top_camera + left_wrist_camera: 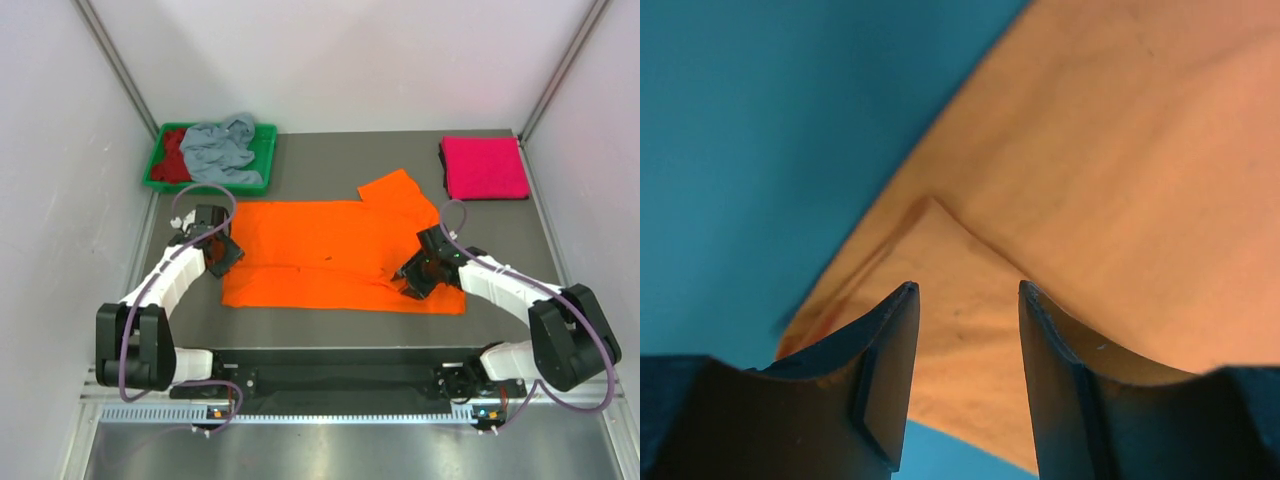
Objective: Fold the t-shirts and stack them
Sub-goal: Fold the tshirt
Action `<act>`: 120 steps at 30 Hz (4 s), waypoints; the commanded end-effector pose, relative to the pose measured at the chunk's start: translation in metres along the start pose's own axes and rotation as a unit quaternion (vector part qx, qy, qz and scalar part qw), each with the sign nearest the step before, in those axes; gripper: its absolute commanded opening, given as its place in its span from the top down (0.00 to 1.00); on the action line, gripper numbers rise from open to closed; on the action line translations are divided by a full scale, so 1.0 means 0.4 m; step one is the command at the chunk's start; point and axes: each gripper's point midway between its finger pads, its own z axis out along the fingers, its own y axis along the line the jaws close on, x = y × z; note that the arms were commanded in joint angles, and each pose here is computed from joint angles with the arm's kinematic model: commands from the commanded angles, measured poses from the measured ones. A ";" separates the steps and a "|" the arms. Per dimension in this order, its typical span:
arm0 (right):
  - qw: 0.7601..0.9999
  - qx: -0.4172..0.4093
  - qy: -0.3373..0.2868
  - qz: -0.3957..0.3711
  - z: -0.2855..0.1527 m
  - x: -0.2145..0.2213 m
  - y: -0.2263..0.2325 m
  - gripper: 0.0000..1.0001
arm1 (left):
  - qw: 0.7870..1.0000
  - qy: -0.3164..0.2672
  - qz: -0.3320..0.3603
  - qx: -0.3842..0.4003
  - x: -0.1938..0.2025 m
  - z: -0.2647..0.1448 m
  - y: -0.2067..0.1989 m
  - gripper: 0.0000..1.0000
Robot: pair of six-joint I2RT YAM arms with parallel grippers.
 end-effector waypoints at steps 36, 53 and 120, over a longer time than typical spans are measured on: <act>0.991 -0.056 -0.092 -0.078 0.008 -0.098 0.135 1.00 | 0.996 -0.033 -0.003 -0.086 -0.071 0.088 0.044 1.00; 0.969 -0.076 -0.083 -0.218 0.065 -0.085 0.239 1.00 | 0.993 -0.043 0.001 -0.107 -0.074 0.093 0.066 1.00; 0.952 0.254 -0.116 -0.128 -0.097 -0.199 -0.316 0.71 | 0.985 0.002 0.048 -0.164 0.052 0.099 0.202 0.69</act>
